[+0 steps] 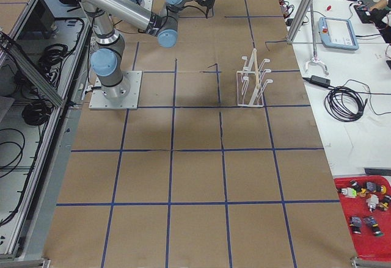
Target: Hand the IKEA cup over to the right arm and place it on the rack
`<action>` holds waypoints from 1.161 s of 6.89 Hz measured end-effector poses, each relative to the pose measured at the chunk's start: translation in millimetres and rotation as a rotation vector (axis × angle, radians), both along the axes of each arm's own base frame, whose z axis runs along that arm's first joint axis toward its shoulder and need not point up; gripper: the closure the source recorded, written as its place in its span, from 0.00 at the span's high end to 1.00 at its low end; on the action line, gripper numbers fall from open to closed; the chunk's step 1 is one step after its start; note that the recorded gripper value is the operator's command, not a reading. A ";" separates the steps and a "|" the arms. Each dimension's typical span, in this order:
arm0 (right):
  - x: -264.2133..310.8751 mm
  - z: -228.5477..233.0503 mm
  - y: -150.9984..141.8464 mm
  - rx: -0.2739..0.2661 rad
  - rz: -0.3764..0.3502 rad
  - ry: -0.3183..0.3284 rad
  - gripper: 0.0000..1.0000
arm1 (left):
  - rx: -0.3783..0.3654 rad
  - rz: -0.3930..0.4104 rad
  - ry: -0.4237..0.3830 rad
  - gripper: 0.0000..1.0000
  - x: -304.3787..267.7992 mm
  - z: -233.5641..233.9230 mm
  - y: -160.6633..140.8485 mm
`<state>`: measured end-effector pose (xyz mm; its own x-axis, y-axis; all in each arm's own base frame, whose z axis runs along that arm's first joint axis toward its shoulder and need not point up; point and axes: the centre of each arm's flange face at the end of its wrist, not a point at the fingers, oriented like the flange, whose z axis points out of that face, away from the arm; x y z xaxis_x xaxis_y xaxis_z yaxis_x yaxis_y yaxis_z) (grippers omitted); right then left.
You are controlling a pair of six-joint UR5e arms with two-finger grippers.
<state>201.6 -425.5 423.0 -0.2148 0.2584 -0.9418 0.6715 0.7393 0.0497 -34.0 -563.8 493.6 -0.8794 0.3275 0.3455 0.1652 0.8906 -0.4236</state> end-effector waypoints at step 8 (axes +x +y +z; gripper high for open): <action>-1.4 -9.6 -5.2 0.052 -0.031 -0.008 1.00 | -0.666 -0.425 0.300 0.00 -164.2 -117.1 95.5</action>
